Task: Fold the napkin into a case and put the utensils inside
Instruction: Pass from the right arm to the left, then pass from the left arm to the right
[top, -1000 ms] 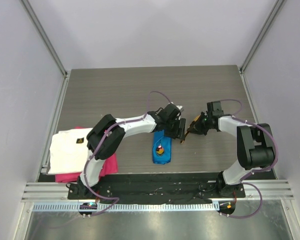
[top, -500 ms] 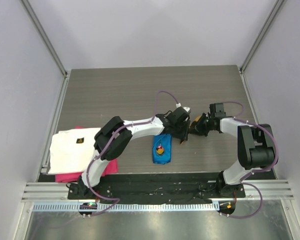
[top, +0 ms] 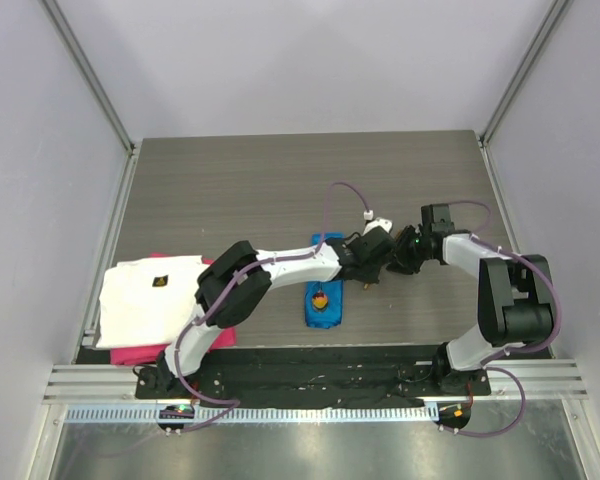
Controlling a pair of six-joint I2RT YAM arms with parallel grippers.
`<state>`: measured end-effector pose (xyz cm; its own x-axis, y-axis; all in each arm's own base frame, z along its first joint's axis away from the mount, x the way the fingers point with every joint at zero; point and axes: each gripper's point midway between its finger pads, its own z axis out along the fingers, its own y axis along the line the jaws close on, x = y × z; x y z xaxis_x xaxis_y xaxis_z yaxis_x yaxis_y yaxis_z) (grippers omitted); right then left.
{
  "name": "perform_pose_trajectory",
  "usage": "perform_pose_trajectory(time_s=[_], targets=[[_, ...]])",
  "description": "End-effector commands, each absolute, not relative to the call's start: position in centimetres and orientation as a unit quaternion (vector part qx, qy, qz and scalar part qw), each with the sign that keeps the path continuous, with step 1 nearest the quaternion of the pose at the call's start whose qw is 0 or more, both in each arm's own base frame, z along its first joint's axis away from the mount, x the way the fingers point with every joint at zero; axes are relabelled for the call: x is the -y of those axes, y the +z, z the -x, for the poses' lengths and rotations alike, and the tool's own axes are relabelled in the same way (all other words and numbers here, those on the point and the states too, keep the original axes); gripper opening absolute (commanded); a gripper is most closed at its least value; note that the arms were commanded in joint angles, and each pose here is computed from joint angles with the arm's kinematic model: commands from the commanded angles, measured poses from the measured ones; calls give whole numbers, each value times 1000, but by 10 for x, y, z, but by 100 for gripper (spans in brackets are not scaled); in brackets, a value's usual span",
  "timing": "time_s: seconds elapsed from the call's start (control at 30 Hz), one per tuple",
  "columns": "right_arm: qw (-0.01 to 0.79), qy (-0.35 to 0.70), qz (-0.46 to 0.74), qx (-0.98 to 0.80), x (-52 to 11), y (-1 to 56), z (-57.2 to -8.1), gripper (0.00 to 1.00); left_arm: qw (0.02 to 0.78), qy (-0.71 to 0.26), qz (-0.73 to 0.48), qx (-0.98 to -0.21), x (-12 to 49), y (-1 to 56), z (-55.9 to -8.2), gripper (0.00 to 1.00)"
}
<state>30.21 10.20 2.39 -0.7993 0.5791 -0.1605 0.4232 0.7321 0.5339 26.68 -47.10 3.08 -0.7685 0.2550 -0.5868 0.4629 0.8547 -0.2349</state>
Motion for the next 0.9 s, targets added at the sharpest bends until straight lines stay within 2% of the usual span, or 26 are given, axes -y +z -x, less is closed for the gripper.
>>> perform_pose_trajectory(time_s=[0.0, 0.2, 0.5, 0.6, 0.7, 0.73, 0.8, 0.83, 0.87], targets=[[165, 205, -256, -930, -91, 37, -307, 44, 290, -88, -205, -931, 438, -4, -268, 0], [163, 198, -255, -932, -91, 39, -319, 50, 297, -79, -206, -929, 438, -4, -263, 0], [147, 181, -240, -942, -99, 22, -333, 48, 303, -74, -216, -925, 442, -2, -260, 0], [148, 178, -235, -944, -102, 18, -341, 38, 306, -71, -219, -924, 442, -1, -259, 0], [154, 189, -229, -942, -105, 19, -342, 17, 304, -71, -214, -925, 438, 10, -257, 0], [153, 193, -228, -942, -106, 17, -339, 1, 302, -82, -212, -926, 439, 16, -256, 1], [164, 225, -210, -937, -116, 27, -339, 1, 297, -117, -198, -927, 441, 40, -252, 9], [167, 239, -202, -935, -119, 29, -338, 1, 282, -144, -196, -928, 440, 49, -248, 23], [171, 245, -186, -936, -121, 33, -336, 1, 277, -163, -194, -927, 439, 60, -245, 29]])
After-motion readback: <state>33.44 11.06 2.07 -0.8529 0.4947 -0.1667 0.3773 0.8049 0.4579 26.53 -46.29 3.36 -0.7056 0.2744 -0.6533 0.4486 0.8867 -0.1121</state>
